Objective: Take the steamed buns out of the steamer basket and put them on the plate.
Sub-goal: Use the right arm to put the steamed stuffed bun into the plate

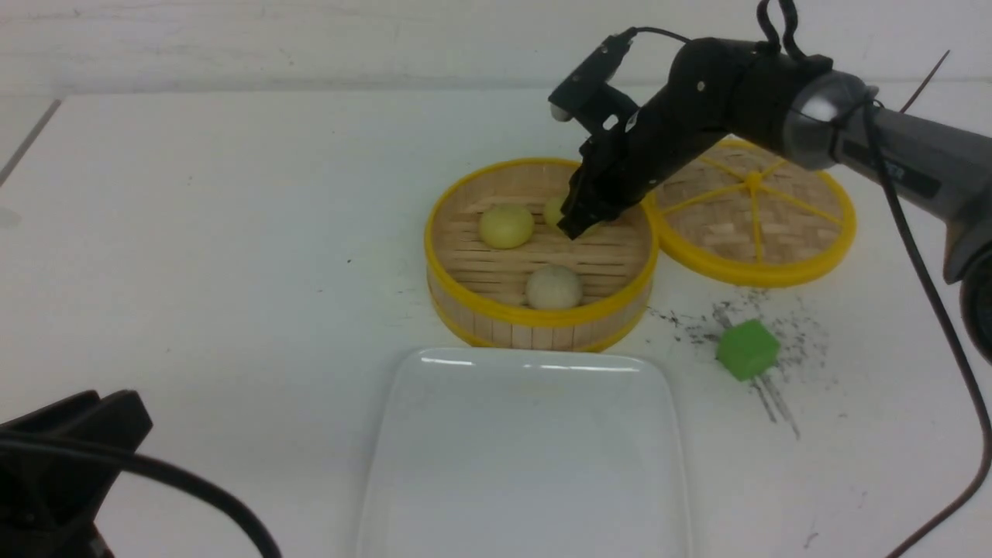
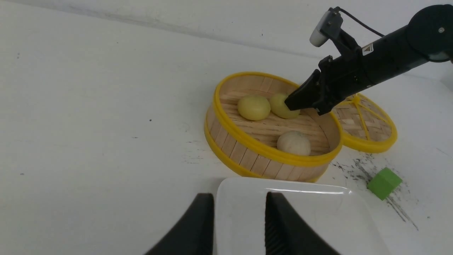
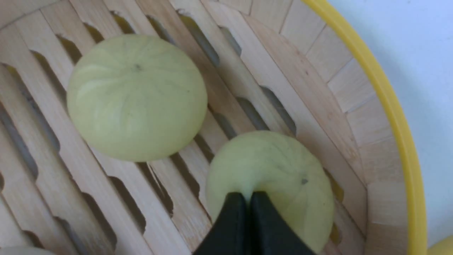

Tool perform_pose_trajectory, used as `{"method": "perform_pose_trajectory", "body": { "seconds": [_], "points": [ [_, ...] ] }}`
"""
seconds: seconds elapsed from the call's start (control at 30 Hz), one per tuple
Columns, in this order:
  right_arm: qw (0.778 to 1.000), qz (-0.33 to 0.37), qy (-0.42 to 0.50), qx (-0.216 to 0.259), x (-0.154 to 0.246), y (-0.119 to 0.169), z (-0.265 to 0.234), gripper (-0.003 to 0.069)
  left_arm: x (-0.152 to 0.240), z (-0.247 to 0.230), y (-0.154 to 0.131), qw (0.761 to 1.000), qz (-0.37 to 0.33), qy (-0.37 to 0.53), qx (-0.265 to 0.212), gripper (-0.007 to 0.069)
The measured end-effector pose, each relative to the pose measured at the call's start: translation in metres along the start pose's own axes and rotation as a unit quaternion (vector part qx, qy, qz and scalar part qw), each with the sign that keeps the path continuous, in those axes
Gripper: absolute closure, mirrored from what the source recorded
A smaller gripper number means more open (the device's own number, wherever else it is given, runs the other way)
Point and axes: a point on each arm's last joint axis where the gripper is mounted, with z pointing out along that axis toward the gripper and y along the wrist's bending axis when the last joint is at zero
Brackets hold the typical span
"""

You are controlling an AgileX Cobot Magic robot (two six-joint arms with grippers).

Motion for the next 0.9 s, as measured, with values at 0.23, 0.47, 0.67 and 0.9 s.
{"method": "perform_pose_trajectory", "body": {
  "seconds": [0.23, 0.47, 0.67, 0.9],
  "points": [
    [1.000, -0.018, -0.021, 0.009, -0.022, 0.002, -0.052, 0.0658, 0.000, 0.000, 0.000, 1.000, 0.003, 0.001, -0.002, 0.0385],
    [0.996, -0.041, -0.076, 0.027, -0.053, 0.013, -0.151, 0.0657, 0.000, 0.000, 0.000, 1.000, 0.003, 0.001, -0.002, 0.0385],
    [0.997, -0.048, -0.051, -0.008, -0.051, 0.034, -0.219, 0.0655, 0.000, 0.000, 0.000, 1.000, 0.003, 0.001, -0.002, 0.0385],
    [0.996, -0.021, -0.016, -0.082, -0.041, 0.053, -0.235, 0.0653, 0.000, 0.000, 0.001, 1.000, 0.003, -0.002, -0.003, 0.0385]
  ]
}}
